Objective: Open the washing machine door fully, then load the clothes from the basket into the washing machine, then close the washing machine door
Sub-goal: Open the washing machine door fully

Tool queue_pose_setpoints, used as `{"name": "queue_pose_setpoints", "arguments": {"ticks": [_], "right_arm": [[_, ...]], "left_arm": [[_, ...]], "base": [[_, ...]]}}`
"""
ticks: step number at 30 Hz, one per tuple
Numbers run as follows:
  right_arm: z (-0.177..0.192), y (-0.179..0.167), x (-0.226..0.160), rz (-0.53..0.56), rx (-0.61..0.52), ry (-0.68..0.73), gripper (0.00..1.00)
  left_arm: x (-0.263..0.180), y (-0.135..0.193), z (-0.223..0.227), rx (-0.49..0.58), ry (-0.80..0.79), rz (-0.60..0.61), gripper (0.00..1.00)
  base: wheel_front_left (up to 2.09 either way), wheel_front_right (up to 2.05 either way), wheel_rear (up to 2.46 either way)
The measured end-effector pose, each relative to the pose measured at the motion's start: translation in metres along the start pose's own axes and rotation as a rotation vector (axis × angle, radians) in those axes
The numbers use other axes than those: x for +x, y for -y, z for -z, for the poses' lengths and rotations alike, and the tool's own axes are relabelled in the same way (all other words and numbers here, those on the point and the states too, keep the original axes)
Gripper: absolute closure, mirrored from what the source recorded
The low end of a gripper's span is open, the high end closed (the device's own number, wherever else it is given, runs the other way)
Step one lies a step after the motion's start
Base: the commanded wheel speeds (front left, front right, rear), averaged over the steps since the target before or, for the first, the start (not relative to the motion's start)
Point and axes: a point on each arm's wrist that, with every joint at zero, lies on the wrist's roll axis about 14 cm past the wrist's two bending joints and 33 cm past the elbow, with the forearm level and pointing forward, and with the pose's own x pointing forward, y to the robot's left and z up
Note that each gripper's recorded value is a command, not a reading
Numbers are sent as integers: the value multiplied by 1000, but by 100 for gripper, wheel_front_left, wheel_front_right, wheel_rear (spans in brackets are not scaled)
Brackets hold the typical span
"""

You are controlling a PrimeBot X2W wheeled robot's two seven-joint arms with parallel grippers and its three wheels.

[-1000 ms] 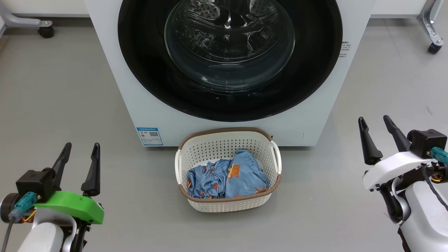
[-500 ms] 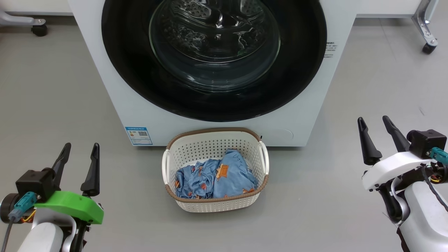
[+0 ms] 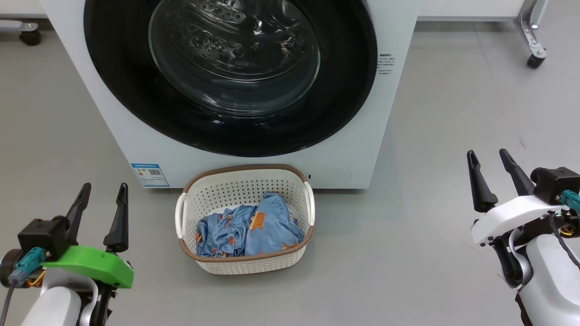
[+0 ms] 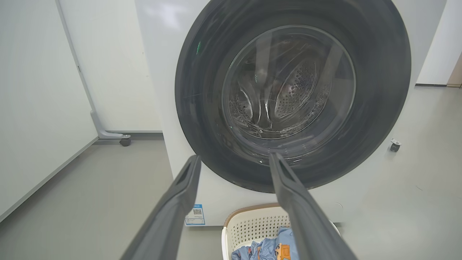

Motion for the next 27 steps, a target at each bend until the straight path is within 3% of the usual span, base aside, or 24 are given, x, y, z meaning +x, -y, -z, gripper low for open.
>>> {"name": "queue_pose_setpoints", "arguments": {"ticks": [14,27], "right_arm": [[-1,0,0,4,4,2,0],[-3,-1,1,2,1,8,0]], "left_arm": [[-1,1,-1,0,2,2,0],[-2,0,-4,1,14,-2,0]], "base": [[48,48,-96],[16,16,-31]]}}
